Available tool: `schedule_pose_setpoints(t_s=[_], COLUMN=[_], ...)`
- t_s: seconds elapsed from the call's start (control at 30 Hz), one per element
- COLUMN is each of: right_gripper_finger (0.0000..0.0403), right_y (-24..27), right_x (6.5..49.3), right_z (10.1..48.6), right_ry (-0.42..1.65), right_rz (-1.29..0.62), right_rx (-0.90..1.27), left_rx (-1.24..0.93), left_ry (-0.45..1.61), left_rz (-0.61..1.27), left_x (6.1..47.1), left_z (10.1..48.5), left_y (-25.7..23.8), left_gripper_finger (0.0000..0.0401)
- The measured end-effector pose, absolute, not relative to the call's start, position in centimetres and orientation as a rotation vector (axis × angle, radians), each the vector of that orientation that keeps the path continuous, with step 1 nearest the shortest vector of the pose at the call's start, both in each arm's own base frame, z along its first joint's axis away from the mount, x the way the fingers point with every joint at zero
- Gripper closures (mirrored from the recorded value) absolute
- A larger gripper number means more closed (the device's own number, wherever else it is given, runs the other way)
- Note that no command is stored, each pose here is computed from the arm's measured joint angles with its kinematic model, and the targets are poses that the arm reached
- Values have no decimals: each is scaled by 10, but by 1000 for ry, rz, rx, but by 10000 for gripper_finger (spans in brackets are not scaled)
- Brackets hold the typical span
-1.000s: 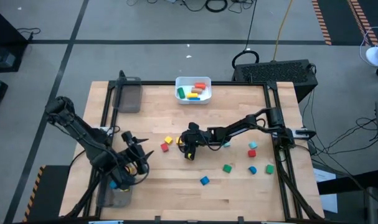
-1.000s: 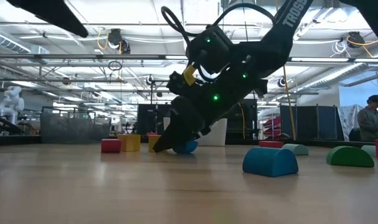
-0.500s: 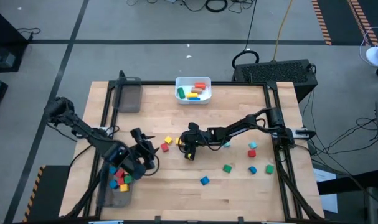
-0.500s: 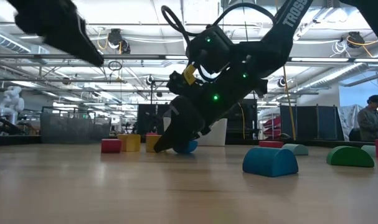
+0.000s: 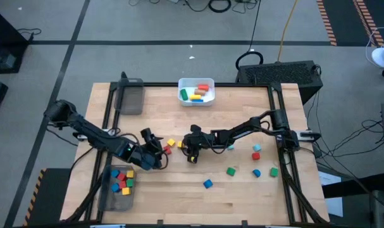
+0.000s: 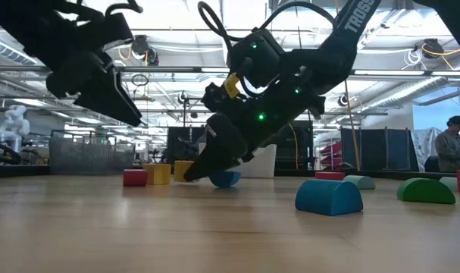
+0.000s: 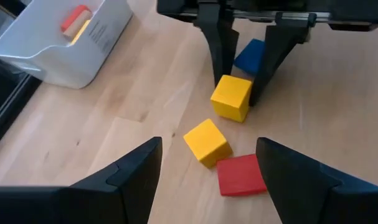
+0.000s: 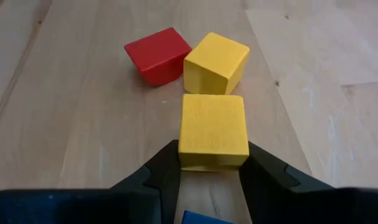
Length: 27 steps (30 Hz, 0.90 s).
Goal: Sort blocks by size
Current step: Put the yellow square block into the bottom black bin
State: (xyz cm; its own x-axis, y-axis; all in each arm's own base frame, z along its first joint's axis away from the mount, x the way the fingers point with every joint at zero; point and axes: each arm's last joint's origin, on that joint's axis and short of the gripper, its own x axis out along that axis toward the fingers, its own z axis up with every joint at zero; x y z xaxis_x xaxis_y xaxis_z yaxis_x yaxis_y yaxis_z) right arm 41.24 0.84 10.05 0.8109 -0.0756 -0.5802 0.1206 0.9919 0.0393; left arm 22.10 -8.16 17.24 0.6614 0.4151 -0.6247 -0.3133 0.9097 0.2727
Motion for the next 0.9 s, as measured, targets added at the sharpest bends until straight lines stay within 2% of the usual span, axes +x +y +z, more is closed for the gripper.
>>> schedule_pose_setpoints(t_s=[0.27,0.53,0.9], right_gripper_finger=[274,274,272], right_y=[10,28,49], right_x=[413,416,421], right_z=[101,113,126], right_ry=[607,522,456], right_rz=[-82,-43,-114], right_rx=[14,-117,-298], left_rx=[123,112,173], left_ry=[731,670,662], left_rz=[445,386,171], left_x=[223,225,231], left_z=[167,162,166], left_y=[-71,-69,-76], left_gripper_finger=[139,139,139])
